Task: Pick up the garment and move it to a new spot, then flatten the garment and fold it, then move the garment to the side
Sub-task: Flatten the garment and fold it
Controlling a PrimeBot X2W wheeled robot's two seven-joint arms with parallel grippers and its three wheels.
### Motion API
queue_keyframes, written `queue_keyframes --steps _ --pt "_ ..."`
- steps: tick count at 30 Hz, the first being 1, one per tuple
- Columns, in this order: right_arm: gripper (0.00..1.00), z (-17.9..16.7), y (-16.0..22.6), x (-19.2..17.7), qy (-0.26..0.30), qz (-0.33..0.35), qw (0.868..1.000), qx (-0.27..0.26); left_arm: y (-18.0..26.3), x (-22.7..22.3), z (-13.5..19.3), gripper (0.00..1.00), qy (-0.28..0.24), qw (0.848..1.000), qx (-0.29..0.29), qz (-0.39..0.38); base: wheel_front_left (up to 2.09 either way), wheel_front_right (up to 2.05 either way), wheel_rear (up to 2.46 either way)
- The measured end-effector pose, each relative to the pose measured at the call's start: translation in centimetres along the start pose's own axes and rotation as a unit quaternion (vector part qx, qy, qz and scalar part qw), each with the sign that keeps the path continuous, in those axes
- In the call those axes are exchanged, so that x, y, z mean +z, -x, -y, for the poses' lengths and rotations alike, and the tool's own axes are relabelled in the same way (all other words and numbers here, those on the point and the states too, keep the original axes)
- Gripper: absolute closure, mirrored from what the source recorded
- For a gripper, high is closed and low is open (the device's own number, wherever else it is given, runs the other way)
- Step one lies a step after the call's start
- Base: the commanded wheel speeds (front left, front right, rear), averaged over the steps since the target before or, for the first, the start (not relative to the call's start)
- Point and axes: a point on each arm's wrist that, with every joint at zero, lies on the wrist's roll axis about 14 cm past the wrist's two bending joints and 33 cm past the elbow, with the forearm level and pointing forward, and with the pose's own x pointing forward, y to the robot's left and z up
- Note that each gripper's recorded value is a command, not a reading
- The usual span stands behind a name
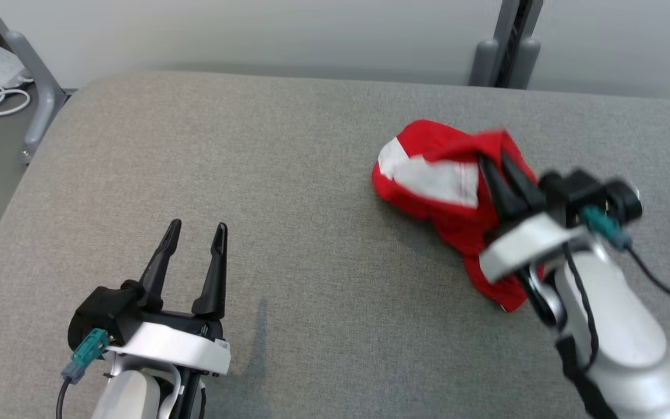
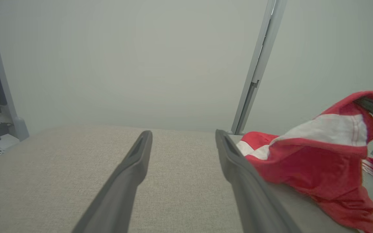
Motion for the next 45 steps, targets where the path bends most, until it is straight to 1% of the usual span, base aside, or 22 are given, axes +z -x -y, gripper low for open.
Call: queue_keyframes --steps 3,7,9,10,13,14,15,16,18,21,23,25,26,27,28,31,33,34,36,39,41,45 --pt "1.0 -1.2 -2.7 5.4 0.026 0.059 0.997 0.031 0.5 0.3 0.2 0.0 0.005 1.0 -0.002 0.004 0.0 0.0 0.0" --pt "1.0 -2.3 -4.9 12.8 0.053 0.139 0.987 0.055 1.4 0.4 0.6 0.0 0.014 1.0 -0.005 0.005 0.0 0.0 0.0" --pt "1.0 -2.5 -5.4 16.1 0.068 0.176 0.98 0.058 1.9 0.7 0.5 0.0 0.019 1.0 -0.001 0.01 0.0 0.0 0.0" --pt "1.0 -2.7 -5.5 18.8 0.081 0.208 0.973 0.06 2.3 0.9 0.2 0.0 0.024 1.0 0.004 0.013 0.0 0.0 0.0" --pt "1.0 -2.9 -4.6 22.5 0.109 0.263 0.957 0.062 2.6 0.9 -0.1 0.0 0.025 1.0 0.009 0.013 0.0 0.0 0.0" --pt "1.0 -3.1 -4.2 22.9 0.123 0.271 0.952 0.065 2.6 0.8 -0.1 0.0 0.026 1.0 0.01 0.012 0.0 0.0 0.0" --pt "1.0 -3.5 -3.9 22.5 0.128 0.27 0.951 0.072 2.6 0.8 -0.1 0.0 0.027 0.999 0.011 0.012 0.0 0.0 0.0" --pt "1.0 -3.6 -3.6 21.0 0.128 0.256 0.955 0.077 2.5 0.7 -0.2 0.0 0.028 0.999 0.013 0.011 0.0 0.0 0.0" --pt "1.0 -2.8 -3.1 16.3 0.124 0.199 0.969 0.076 2.4 0.5 -0.1 0.0 0.029 0.999 0.012 0.008 0.0 0.0 0.0" --pt "1.0 -0.1 -1.7 10.6 0.096 0.126 0.986 0.05 2.1 -0.1 0.5 0.0 0.031 0.999 0.004 -0.001 0.0 0.0 0.0" --pt "1.0 0.7 -0.4 7.3 0.098 0.082 0.991 0.049 1.8 -0.4 0.7 0.0 0.032 0.999 0.0 -0.005 0.0 0.0 0.0" --pt "1.0 1.8 1.3 4.3 0.086 0.041 0.995 0.035 1.4 -0.7 1.1 0.0 0.032 0.999 -0.005 -0.008 0.0 0.0 0.0" --pt "1.0 2.7 2.4 2.8 0.078 0.021 0.997 0.022 1.2 -0.8 1.2 0.0 0.032 0.999 -0.008 -0.009 0.0 0.0 0.0" --pt "1.0 2.7 2.4 2.8 0.078 0.021 0.997 0.022 1.2 -0.8 1.2 0.0 0.032 0.999 -0.008 -0.009 0.0 0.0 0.0" --pt "1.0 3.8 3.5 1.7 0.07 0.005 0.997 0.006 1.0 -0.8 1.4 0.0 0.032 0.999 -0.011 -0.009 0.0 0.0 0.0" --pt "1.0 7.4 6.8 -0.7 0.041 -0.029 0.997 -0.06 0.3 -0.8 1.8 0.0 0.033 0.999 -0.018 -0.009 0.0 0.0 0.0" --pt "1.0 9.9 9.6 -3.5 0.002 -0.076 0.99 -0.117 0.0 -1.1 2.2 0.0 0.033 0.999 -0.023 -0.012 0.0 0.0 0.0" --pt "0.0 10.7 11.2 -5.2 -0.008 -0.109 0.984 -0.138 -0.1 -1.3 2.4 0.0 0.033 0.999 -0.027 -0.014 0.0 0.0 0.0" --pt "0.0 12.3 13.6 -6.9 -0.023 -0.142 0.974 -0.178 -0.5 -1.7 3.1 0.0 0.031 0.999 -0.038 -0.019 0.0 0.0 0.0" --pt "0.0 13.6 14.8 -7.4 -0.042 -0.146 0.965 -0.215 -1.2 -2.0 3.9 0.0 0.031 0.998 -0.05 -0.023 0.0 0.0 0.0" --pt "0.0 13.1 14.5 -7.0 -0.052 -0.131 0.965 -0.22 -1.7 -2.1 4.3 0.0 0.03 0.998 -0.056 -0.024 0.0 0.0 0.0" --pt "0.0 11.8 13.1 -5.4 -0.049 -0.093 0.973 -0.205 -2.2 -3.0 5.3 0.0 0.03 0.996 -0.072 -0.035 0.0 0.0 0.0"
